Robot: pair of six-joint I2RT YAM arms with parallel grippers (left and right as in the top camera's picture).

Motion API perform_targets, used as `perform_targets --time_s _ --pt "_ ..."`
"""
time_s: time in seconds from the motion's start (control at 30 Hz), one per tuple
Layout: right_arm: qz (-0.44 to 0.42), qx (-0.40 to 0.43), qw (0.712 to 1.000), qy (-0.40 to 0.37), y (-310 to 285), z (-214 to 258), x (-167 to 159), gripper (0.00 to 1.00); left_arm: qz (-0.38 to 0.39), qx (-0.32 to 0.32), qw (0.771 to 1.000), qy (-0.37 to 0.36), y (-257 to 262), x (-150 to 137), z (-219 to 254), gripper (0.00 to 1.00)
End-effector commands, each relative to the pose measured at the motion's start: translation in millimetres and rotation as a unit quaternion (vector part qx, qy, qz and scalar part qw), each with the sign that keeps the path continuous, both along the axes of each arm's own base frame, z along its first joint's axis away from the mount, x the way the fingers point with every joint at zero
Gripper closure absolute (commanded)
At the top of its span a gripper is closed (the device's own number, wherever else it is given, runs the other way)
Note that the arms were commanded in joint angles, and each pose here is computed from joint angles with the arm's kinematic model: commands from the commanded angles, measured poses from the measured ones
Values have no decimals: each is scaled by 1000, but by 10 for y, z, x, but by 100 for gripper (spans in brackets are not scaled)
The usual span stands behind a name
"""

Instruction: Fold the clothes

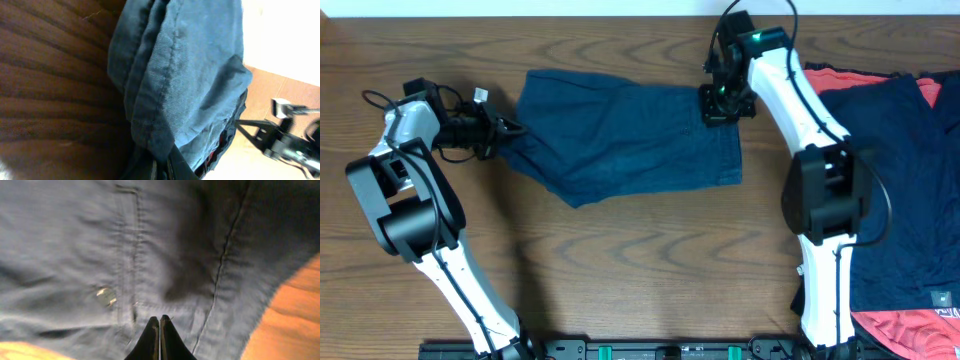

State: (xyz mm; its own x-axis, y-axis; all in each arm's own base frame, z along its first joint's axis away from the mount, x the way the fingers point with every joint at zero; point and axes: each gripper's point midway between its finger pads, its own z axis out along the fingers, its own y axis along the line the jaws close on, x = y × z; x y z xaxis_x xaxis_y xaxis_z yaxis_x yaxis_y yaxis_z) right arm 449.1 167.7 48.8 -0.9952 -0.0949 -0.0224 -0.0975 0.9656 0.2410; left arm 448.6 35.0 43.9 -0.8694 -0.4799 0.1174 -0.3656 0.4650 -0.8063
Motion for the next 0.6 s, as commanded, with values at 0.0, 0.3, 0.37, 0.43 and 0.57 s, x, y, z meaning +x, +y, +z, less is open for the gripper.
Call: perform_targets --time_s 0.0,0.3,0.37,0.43,0.57 --pt "10 -4 1000 18 129 -223 -39 99 -5 22 999 -41 54 20 275 94" --pt "11 -8 999 35 200 -403 -88 99 -15 32 998 -60 -23 -4 536 94" --pt "13 -8 999 35 211 -403 -89 99 -26 35 997 -61 -97 -31 579 94" --pt "14 -7 999 34 221 -403 -90 99 -42 41 996 -64 -203 -56 623 94" --pt "14 -4 999 36 234 -401 -96 99 -77 70 992 -71 -472 -98 733 94"
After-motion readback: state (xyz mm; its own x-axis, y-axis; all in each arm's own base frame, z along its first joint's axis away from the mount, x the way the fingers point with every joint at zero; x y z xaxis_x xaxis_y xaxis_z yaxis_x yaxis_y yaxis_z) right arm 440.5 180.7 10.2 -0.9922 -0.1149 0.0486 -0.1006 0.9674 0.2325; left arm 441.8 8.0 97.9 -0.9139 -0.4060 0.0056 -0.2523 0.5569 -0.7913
